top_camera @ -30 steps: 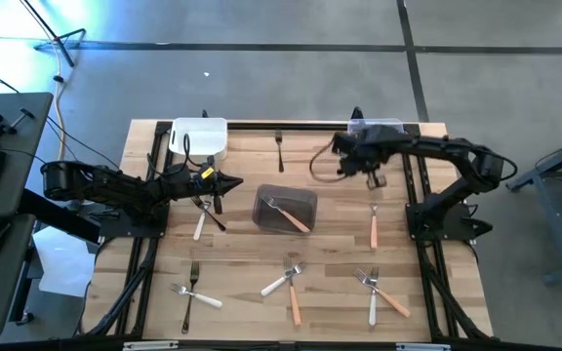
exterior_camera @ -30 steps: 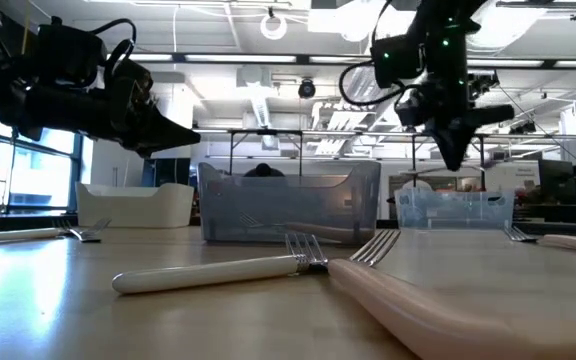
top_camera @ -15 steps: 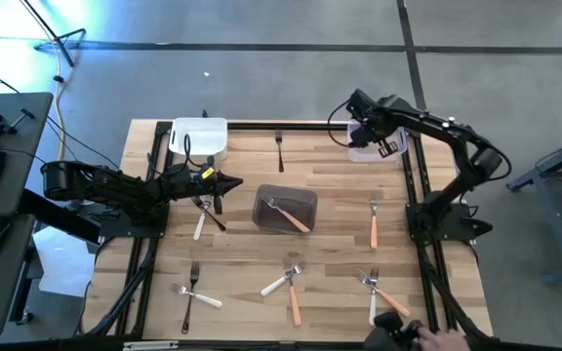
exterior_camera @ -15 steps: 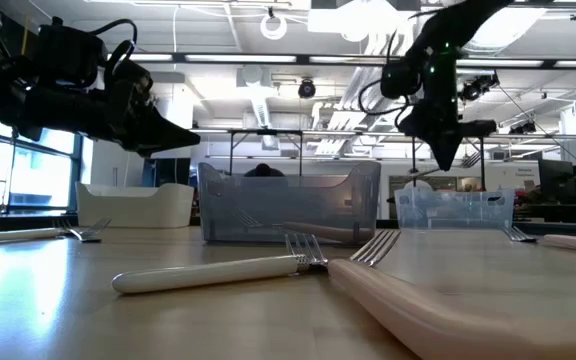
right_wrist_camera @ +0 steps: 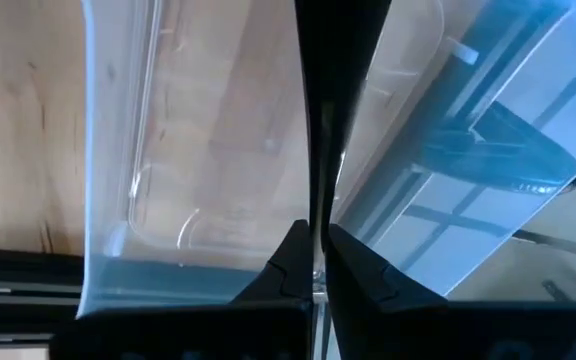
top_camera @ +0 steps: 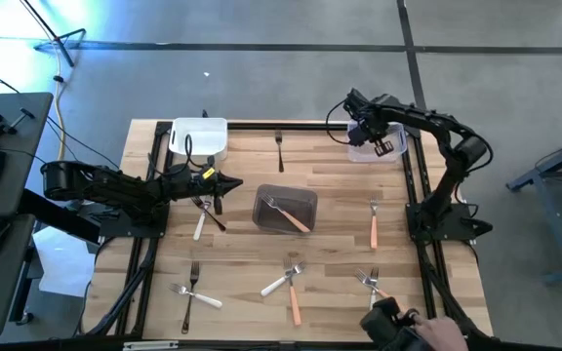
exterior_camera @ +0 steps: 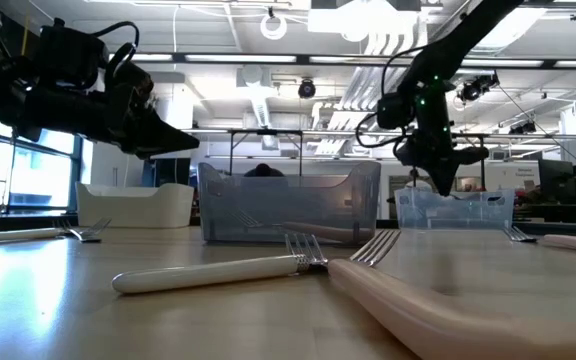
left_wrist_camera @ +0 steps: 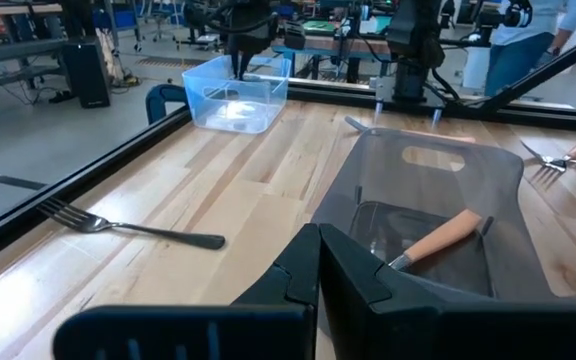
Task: Sort silverware by color (type)
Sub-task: Put the middle right black fork into the transparent bin, then adjust the white bin
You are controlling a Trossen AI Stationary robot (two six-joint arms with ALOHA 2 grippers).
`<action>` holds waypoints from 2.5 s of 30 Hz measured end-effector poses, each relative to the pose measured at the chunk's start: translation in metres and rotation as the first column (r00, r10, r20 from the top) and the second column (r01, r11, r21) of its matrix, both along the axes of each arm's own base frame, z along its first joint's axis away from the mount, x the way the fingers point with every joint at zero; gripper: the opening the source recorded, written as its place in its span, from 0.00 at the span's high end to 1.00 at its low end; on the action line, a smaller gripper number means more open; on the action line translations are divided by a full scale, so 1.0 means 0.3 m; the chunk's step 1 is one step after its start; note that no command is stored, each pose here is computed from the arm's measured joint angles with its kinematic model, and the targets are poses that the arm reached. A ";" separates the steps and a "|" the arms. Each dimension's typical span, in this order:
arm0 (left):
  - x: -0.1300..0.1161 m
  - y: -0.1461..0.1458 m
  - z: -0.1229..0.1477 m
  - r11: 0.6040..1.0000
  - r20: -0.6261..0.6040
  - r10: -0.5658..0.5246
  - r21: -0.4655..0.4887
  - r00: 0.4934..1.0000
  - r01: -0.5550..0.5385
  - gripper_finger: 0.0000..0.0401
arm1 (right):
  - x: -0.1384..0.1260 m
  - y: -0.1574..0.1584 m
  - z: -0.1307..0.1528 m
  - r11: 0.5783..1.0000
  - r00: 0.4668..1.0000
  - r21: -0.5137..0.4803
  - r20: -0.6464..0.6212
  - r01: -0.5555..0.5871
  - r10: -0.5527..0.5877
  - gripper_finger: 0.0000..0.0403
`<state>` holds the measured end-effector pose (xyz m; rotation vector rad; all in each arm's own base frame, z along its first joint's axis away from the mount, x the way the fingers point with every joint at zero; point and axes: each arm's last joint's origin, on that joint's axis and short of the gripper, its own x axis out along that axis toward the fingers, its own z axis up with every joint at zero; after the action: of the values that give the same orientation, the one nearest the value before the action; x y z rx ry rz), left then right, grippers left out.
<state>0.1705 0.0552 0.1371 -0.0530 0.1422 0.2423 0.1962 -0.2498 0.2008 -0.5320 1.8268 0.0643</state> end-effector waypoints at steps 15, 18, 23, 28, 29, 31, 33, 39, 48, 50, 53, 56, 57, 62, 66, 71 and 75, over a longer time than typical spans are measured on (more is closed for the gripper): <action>0.000 0.001 0.000 1.000 0.000 0.008 0.001 1.000 -0.008 1.00 | -0.033 -0.023 0.006 0.998 0.995 -0.003 -0.078 -0.067 0.067 1.00; 0.000 0.001 0.000 1.000 0.000 0.008 0.001 1.000 -0.008 1.00 | -0.033 -0.018 0.001 0.997 0.995 0.019 -0.064 -0.072 0.073 1.00; 0.000 0.001 0.000 1.000 0.000 0.009 0.001 1.000 -0.009 1.00 | -0.046 -0.002 -0.042 0.995 0.993 0.044 -0.083 -0.084 0.088 1.00; 0.000 0.001 0.000 1.000 0.000 0.010 0.002 1.000 -0.010 1.00 | -0.051 -0.007 -0.071 0.995 0.992 0.010 -0.076 -0.098 0.098 1.00; 0.000 0.001 0.000 1.000 0.000 0.010 0.001 1.000 -0.010 1.00 | -0.051 -0.007 -0.075 0.995 0.992 0.009 -0.074 -0.104 0.104 1.00; 0.000 0.001 0.000 1.000 0.001 0.010 -0.001 1.000 -0.010 1.00 | -0.049 -0.008 -0.080 0.993 0.990 0.004 -0.073 -0.118 0.118 1.00; 0.000 0.001 0.000 1.000 0.002 0.011 -0.007 1.000 -0.011 1.00 | -0.049 -0.008 -0.082 0.992 0.990 0.012 -0.063 -0.124 0.124 1.00; 0.000 0.001 0.000 1.000 0.003 0.012 -0.008 1.000 -0.012 1.00 | -0.045 -0.006 -0.086 0.991 0.991 0.037 -0.027 -0.131 0.132 1.00; 0.000 0.001 0.000 1.000 0.003 0.012 -0.008 1.000 -0.012 1.00 | -0.029 -0.026 -0.167 0.989 0.990 0.083 -0.048 -0.125 0.129 0.99; 0.000 0.001 0.000 1.000 0.003 0.012 -0.008 1.000 -0.012 1.00 | -0.025 -0.031 -0.177 0.989 0.990 0.081 -0.046 -0.126 0.130 0.98; 0.000 0.001 0.000 1.000 0.003 0.012 -0.008 1.000 -0.012 1.00 | -0.023 -0.033 -0.181 0.989 0.991 0.080 -0.043 -0.125 0.129 0.96; 0.000 0.001 0.000 1.000 0.003 0.013 -0.008 1.000 -0.013 1.00 | -0.021 -0.037 -0.184 0.994 0.995 0.057 -0.035 -0.091 0.093 0.93; 0.000 0.001 0.000 1.000 0.003 0.012 -0.008 1.000 -0.012 1.00 | -0.021 -0.038 -0.183 0.996 0.996 0.046 -0.035 -0.075 0.076 0.91; 0.000 0.001 0.000 1.000 0.003 0.013 -0.008 1.000 -0.013 1.00 | 0.000 -0.039 -0.167 1.000 0.999 -0.019 -0.035 -0.011 0.010 0.80; 0.000 0.001 0.000 1.000 0.003 0.013 -0.008 1.000 -0.013 1.00 | 0.033 -0.040 -0.138 0.998 1.000 -0.060 -0.011 0.012 -0.013 0.69; 0.000 0.001 0.000 1.000 0.003 0.012 -0.009 1.000 -0.012 1.00 | 0.061 -0.038 -0.096 0.996 0.999 -0.084 -0.015 0.035 -0.036 0.62; 0.000 0.001 0.000 1.000 0.003 0.013 -0.009 1.000 -0.013 1.00 | 0.061 -0.039 -0.058 0.990 0.992 -0.063 0.005 0.125 -0.125 0.63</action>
<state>0.1705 0.0555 0.1372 -0.0629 0.1399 0.2541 0.2145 -0.2616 0.1835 -0.4602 1.8622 -0.0790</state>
